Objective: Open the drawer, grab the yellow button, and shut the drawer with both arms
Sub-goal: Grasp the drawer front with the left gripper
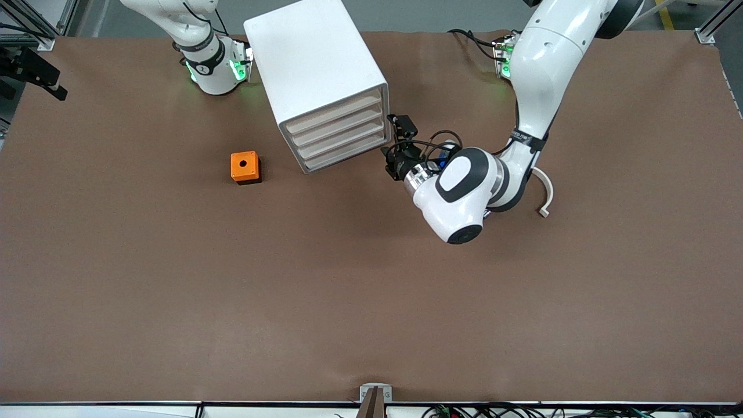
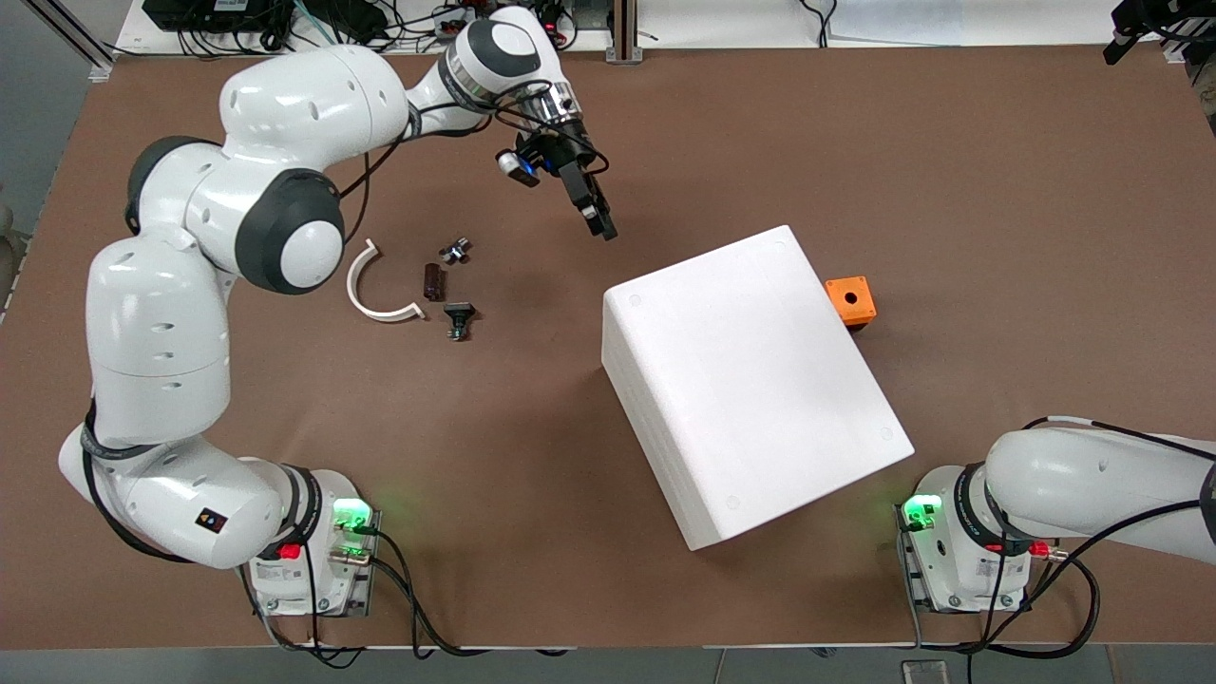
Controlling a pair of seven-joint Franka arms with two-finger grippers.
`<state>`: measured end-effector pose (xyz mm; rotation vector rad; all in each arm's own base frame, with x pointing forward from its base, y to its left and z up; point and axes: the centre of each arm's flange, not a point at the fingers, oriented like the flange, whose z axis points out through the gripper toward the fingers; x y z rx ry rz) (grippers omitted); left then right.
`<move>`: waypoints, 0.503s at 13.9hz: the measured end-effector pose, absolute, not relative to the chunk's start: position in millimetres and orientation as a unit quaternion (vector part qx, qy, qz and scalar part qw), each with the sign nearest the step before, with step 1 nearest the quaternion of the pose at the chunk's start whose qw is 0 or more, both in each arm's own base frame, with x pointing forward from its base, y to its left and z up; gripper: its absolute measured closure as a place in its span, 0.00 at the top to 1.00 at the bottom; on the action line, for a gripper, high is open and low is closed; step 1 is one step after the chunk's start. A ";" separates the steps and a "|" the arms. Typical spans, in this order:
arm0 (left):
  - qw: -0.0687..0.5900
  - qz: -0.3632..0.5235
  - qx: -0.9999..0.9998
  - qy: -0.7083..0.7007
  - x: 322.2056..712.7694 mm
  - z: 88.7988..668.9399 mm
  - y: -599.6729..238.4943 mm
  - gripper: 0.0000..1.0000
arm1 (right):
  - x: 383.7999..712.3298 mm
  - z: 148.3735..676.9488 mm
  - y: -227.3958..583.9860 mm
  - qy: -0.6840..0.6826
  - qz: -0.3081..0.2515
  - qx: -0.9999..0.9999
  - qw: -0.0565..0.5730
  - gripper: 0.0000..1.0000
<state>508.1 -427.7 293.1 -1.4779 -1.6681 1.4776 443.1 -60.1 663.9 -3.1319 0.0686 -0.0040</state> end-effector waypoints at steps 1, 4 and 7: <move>0.240 0.541 -0.530 -0.608 506.3 287.0 -429.3 0.99 | 442.8 663.7 -60.1 0.022 0.000 -1.000 0.005 1.00; 0.256 0.553 -0.507 -0.610 502.9 275.5 -433.7 0.74 | 442.7 663.8 -60.0 0.022 0.000 -1.000 0.005 1.00; 0.267 0.557 -0.500 -0.607 493.0 273.5 -446.5 0.56 | 442.7 666.7 -60.1 0.022 -0.003 -1.000 0.004 1.00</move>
